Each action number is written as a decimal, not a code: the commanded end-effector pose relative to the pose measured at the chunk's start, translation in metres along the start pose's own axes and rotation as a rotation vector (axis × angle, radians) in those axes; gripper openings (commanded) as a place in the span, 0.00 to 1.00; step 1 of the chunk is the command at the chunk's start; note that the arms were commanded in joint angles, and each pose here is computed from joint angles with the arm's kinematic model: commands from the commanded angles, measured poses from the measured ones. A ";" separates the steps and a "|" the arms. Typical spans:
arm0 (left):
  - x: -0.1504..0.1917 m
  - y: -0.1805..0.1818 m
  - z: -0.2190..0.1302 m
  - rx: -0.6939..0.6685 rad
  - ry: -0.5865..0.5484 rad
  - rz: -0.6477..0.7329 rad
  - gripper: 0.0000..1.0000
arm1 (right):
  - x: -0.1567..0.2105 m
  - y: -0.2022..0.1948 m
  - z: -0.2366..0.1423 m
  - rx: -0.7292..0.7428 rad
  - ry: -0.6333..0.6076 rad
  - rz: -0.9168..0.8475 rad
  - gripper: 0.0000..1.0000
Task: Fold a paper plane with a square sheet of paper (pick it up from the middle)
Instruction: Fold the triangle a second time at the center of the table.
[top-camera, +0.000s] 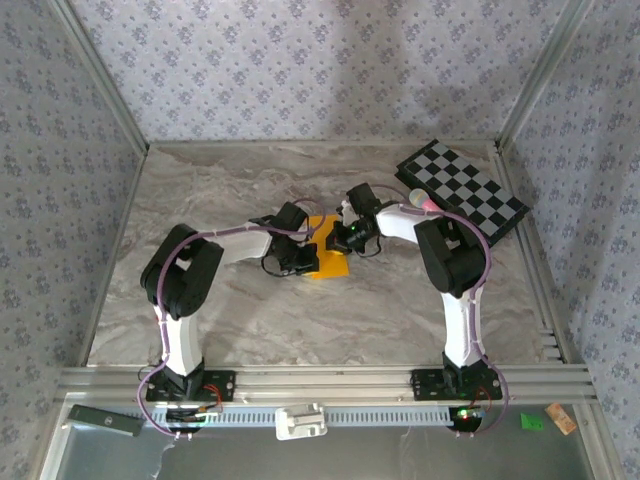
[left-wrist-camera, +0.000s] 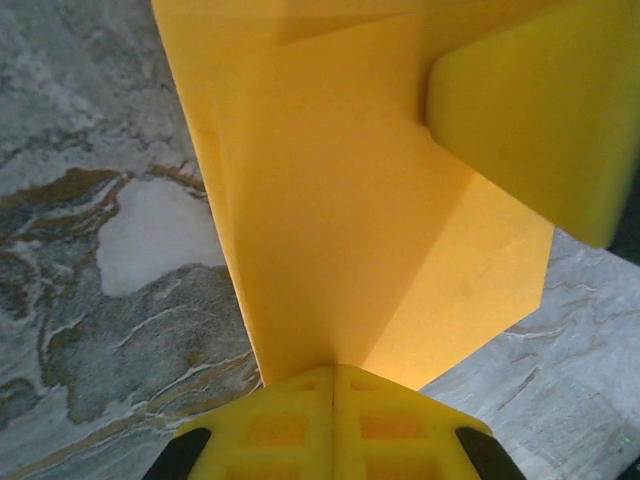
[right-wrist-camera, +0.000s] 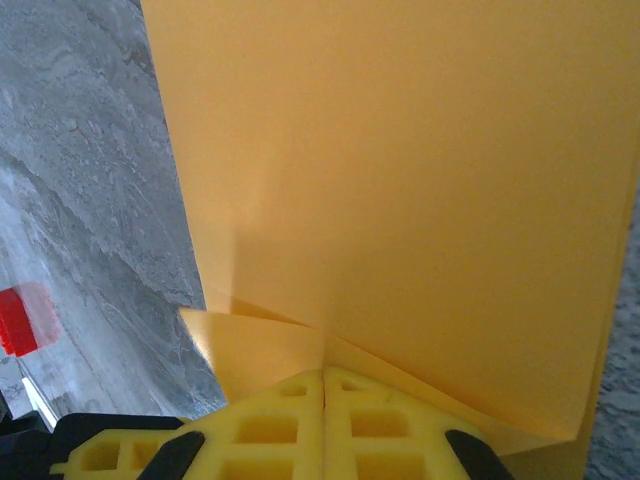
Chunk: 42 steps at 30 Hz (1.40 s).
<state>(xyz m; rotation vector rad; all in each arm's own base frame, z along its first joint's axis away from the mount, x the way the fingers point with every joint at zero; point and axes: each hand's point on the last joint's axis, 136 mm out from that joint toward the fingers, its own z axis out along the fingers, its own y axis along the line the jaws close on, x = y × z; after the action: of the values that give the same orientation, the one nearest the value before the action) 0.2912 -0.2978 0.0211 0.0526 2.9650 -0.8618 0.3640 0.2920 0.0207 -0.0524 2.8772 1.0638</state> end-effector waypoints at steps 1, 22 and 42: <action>0.008 0.017 0.009 -0.049 0.040 -0.056 0.00 | 0.018 -0.043 0.003 0.155 0.072 0.058 0.03; 0.016 0.024 0.011 -0.047 0.058 -0.067 0.00 | 0.037 0.015 0.003 0.019 0.073 -0.026 0.03; 0.037 0.056 0.016 -0.152 0.123 -0.141 0.00 | 0.033 -0.028 0.012 0.093 0.095 -0.007 0.03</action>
<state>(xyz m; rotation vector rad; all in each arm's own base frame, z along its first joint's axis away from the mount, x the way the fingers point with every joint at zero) 0.2905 -0.2963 0.0187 0.0043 2.9705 -0.9156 0.3304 0.3019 0.0201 -0.1674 2.9312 1.0582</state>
